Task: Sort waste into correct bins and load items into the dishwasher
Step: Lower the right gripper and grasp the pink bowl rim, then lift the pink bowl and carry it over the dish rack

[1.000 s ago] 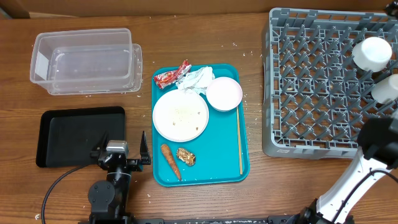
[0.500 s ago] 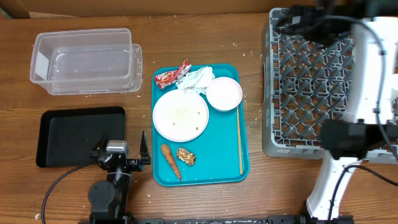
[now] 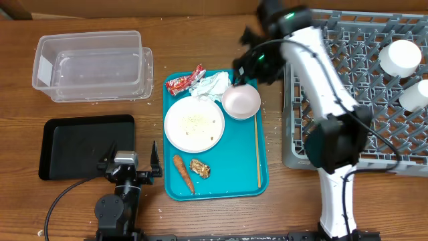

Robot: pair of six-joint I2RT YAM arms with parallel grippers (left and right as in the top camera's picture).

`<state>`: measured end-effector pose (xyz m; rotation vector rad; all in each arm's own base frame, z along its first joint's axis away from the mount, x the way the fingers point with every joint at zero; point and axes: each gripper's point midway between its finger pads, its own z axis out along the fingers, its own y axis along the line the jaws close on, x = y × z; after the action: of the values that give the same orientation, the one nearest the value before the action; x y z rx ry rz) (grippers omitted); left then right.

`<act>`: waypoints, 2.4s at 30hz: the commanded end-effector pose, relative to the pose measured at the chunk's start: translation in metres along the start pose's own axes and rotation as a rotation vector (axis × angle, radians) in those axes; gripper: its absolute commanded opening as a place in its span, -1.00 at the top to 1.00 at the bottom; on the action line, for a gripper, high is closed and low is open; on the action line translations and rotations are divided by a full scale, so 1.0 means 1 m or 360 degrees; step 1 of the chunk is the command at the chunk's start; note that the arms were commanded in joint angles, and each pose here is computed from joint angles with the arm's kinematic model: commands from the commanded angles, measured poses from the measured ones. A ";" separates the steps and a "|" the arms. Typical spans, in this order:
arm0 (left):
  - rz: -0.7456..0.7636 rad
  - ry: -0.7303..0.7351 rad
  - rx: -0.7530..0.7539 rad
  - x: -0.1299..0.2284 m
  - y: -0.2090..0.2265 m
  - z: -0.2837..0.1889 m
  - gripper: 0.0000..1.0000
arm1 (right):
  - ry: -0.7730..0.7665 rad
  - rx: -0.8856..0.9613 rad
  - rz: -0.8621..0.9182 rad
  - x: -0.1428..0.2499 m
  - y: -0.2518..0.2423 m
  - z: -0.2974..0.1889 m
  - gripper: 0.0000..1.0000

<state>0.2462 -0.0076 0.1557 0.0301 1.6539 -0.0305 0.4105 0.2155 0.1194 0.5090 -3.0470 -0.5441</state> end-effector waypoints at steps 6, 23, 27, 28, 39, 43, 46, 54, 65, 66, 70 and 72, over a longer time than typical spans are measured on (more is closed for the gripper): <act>0.0019 -0.0010 -0.0016 0.000 0.002 0.000 -1.00 | -0.0056 0.0106 0.0232 -0.006 0.015 0.071 -0.58; 0.0019 -0.0010 -0.0016 0.000 0.002 0.000 -1.00 | -0.0273 0.0314 0.0517 -0.031 -0.005 0.076 0.03; 0.0019 -0.0010 -0.0016 0.000 0.002 0.000 -0.99 | -0.0264 0.0312 0.0539 -0.029 -0.004 0.076 0.07; 0.0019 -0.0010 -0.0016 0.000 0.002 0.000 -1.00 | -0.0262 0.0312 0.0549 -0.028 -0.004 0.076 0.07; 0.0019 -0.0010 -0.0016 0.000 0.002 0.000 -1.00 | -0.0289 0.0371 0.0567 -0.027 0.005 0.080 0.10; 0.0019 -0.0010 -0.0016 0.000 0.002 0.000 -0.99 | -0.0298 0.0391 0.0577 -0.026 0.007 0.081 0.16; 0.0019 -0.0010 -0.0016 0.000 0.002 0.000 -1.00 | -0.0304 0.0389 0.0576 -0.027 0.007 0.081 0.20; 0.0019 -0.0010 -0.0016 0.000 0.002 0.000 -1.00 | -0.0280 0.0399 0.0600 -0.021 0.003 0.090 0.21; 0.0019 -0.0010 -0.0016 0.000 0.002 0.000 -1.00 | -0.0282 0.0386 0.0613 -0.022 0.004 0.091 0.46; 0.0019 -0.0010 -0.0016 0.000 0.002 0.000 -1.00 | -0.0279 0.0378 0.0613 -0.022 0.005 0.091 0.56; 0.0019 -0.0010 -0.0016 0.000 0.002 0.000 -1.00 | -0.0262 0.0366 0.0614 -0.020 0.007 0.091 0.76; 0.0019 -0.0010 -0.0016 0.000 0.002 0.000 -1.00 | -0.0266 0.0364 0.0614 -0.022 0.009 0.083 0.78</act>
<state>0.2462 -0.0076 0.1557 0.0301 1.6539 -0.0305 0.4185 0.2578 0.0359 -0.1334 -3.2416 -0.2284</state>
